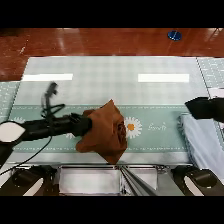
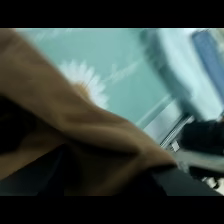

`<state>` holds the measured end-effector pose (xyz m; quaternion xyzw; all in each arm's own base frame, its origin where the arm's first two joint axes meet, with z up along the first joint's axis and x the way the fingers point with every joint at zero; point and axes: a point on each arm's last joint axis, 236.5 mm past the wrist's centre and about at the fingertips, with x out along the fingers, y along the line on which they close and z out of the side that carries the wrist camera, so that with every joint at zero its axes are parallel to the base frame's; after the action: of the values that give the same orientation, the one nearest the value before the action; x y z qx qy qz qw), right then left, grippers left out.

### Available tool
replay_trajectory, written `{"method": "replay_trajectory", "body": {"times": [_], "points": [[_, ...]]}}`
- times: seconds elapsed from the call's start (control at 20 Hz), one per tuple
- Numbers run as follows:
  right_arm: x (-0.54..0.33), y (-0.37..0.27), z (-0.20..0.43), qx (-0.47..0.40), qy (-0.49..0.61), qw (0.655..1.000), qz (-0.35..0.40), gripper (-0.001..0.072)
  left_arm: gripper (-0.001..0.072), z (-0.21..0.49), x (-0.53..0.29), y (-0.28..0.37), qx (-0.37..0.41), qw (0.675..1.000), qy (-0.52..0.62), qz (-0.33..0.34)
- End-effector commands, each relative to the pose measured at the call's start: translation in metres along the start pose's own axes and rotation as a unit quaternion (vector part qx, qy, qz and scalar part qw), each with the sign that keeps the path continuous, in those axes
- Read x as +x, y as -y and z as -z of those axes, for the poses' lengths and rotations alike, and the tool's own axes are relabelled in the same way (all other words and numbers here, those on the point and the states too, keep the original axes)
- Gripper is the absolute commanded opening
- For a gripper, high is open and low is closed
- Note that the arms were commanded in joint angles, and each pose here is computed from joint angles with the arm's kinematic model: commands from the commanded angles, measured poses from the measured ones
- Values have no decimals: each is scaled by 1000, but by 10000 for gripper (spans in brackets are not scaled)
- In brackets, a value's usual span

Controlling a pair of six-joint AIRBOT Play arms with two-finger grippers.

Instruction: Fold the shirts.

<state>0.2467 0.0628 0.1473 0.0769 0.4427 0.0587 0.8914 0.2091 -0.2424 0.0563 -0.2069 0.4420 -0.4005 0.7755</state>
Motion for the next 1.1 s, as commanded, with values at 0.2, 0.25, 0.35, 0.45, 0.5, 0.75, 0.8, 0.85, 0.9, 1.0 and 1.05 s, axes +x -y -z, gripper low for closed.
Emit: {"method": "replay_trajectory", "body": {"times": [0.2, 0.25, 0.35, 0.45, 0.5, 0.75, 0.8, 0.85, 0.9, 1.0, 1.05], "points": [[-15, 52, -45, 25, 90, 992, 88, 413, 510, -27, -75, -74, 48, 974, -106, -195], [-40, 86, -60, 36, 118, 981, 152, 413, 510, -50, -111, -89, 43, 965, -83, -247], [-70, 143, -58, 70, 124, 958, 250, 413, 510, -73, -158, -117, -42, 949, -3, -312], [-51, 163, -25, 118, 74, 956, 257, 413, 510, -38, -142, -124, -149, 953, -14, -263], [-23, 157, -1, 142, 34, 964, 222, 413, 510, -3, -117, -118, -192, 956, -62, -214], [99, 58, 84, 216, -85, 972, -48, 413, 510, 107, -42, -86, -171, 961, -202, -76], [109, 46, 92, 227, -102, 965, -79, 412, 509, 111, -40, -83, -151, 964, -210, -64], [116, 36, 98, 239, -117, 958, -104, 413, 510, 112, -38, -82, -130, 966, -214, -61], [121, 29, 101, 248, -128, 952, -123, 412, 509, 109, -34, -85, -106, 970, -207, -65], [129, 18, 99, 268, -142, 940, -157, 413, 509, 97, -23, -92, -67, 978, -182, -82], [132, 10, 97, 275, -147, 934, -176, 412, 510, 92, -16, -94, -53, 980, -171, -89]]}}
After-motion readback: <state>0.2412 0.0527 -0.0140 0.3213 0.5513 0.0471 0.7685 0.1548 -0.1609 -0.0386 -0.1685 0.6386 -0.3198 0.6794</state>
